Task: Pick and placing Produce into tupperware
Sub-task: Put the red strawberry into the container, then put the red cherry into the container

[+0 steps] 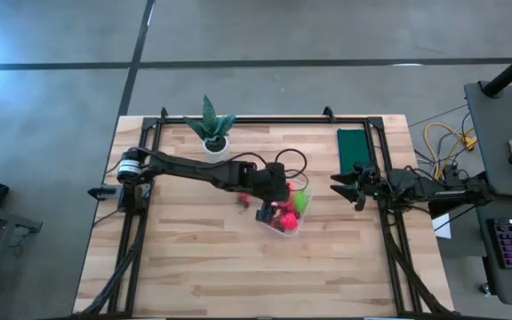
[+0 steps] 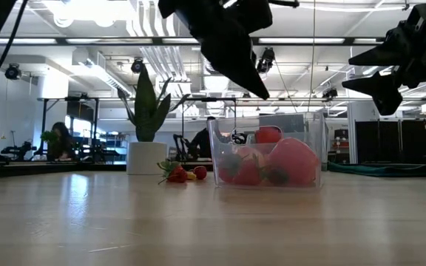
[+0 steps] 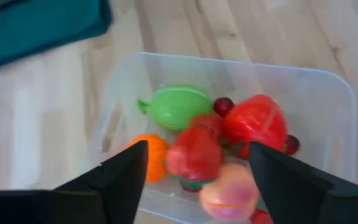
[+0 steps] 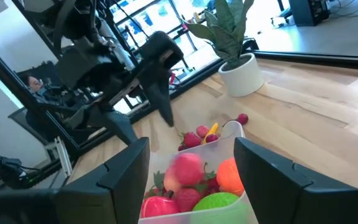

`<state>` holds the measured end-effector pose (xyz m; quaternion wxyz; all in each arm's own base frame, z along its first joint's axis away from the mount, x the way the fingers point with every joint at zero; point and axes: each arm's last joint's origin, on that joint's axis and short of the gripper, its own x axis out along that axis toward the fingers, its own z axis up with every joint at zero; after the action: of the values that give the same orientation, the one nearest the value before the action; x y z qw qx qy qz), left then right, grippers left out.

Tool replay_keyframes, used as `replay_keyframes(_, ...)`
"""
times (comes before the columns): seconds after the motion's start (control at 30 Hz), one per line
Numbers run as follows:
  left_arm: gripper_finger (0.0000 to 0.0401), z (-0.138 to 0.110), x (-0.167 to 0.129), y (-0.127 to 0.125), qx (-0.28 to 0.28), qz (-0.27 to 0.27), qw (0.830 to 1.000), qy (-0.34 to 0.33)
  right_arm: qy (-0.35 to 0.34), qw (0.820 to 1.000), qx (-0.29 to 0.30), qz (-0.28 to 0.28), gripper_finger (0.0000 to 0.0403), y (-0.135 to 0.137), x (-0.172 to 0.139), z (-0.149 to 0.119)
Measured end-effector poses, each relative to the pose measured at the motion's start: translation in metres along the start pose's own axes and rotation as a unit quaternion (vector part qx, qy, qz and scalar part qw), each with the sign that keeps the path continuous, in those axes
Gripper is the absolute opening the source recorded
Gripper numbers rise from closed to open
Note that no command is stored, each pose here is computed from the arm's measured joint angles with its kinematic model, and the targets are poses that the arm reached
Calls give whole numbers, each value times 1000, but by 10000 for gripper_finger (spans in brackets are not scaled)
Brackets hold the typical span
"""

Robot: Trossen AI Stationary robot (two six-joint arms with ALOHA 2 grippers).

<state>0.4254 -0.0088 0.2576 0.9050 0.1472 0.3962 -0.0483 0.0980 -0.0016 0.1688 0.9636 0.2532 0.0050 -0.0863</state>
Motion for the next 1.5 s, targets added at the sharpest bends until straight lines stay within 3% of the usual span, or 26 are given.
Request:
replay_keyframes(0.23, 310, -2, -8, 9, 20, 135, 989, 54, 0, 1000, 0, 0, 226, 0, 0, 0)
replay_keyframes(0.3, 310, -9, -15, 23, -55, 151, 985, 66, 0, 1000, 0, 0, 226, 0, 0, 0)
replay_keyframes(0.37, 310, -24, -17, 45, -182, 151, 968, 86, 1, 1000, 0, 0, 226, 0, 0, 0)
replay_keyframes(0.47, 311, -54, -18, 72, -354, 155, 912, 139, 0, 1000, 0, 0, 226, 0, 0, 0)
replay_keyframes(0.57, 311, -72, -20, 89, -436, 157, 871, 161, 0, 1000, 0, 0, 226, 0, 0, 0)
replay_keyframes(0.7, 311, -87, -18, 101, -459, 154, 856, 183, 0, 1000, 0, 0, 226, 0, 0, 0)
replay_keyframes(1.07, 311, -112, 17, 103, -466, 141, 840, 238, 0, 1000, 0, 0, 226, 0, 0, 0)
replay_keyframes(1.5, 298, -123, 44, 101, -468, 128, 838, 248, 0, 1000, 0, 0, 226, 0, 0, 0)
